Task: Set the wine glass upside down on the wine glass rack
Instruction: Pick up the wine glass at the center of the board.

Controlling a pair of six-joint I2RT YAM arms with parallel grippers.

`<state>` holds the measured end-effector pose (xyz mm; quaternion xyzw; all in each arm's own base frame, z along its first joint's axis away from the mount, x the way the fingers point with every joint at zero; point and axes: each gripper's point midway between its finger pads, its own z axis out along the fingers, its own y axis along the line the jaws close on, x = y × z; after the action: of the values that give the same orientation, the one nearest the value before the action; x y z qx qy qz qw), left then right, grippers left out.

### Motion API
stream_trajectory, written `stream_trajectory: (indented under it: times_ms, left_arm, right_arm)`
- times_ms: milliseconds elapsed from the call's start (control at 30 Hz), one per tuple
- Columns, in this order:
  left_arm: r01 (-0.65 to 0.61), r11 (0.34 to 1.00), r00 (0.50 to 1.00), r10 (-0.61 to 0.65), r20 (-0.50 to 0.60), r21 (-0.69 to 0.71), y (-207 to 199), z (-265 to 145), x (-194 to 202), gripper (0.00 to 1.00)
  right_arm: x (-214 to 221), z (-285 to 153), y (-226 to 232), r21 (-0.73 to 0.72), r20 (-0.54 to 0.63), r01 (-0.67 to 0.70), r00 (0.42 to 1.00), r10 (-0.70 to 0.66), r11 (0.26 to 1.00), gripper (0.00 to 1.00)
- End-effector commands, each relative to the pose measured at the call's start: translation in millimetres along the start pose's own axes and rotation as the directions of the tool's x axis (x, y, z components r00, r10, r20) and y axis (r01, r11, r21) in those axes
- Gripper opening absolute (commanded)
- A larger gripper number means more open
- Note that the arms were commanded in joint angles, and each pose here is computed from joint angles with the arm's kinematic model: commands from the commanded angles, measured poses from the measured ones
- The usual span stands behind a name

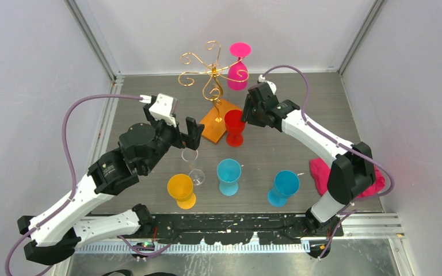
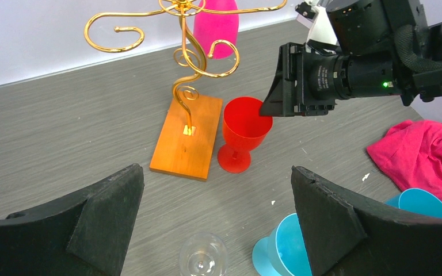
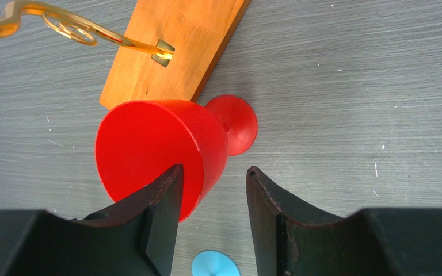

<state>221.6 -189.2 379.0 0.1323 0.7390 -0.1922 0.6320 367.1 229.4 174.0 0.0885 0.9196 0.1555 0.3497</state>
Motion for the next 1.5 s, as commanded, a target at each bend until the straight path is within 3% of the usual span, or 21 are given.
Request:
stream_trajectory:
  times_ms: [0,333,767,1467]
  left_arm:
    - [0.020,1.000,1.000,-0.020,0.017,0.016,-2,-4,-4,1.00]
    - [0.019,1.000,1.000,-0.020,0.016,0.017,-2,-3,-3,1.00]
    - [0.025,0.999,0.999,-0.026,0.021,0.020,-2,-5,-4,1.00]
    - [0.073,0.995,0.997,-0.074,0.008,0.075,-11,-14,-9,0.97]
  right_arm:
    - [-12,6,10,-0.017,0.053,-0.030,0.998,0.031,0.999,0.50]
    - [-4,22,5,0.010,0.040,-0.044,0.998,0.043,0.999,0.44]
    - [5,26,-6,0.045,0.028,-0.049,0.998,0.048,0.998,0.21]
    - [11,-25,-41,0.117,0.065,-0.046,0.997,0.038,0.992,0.03]
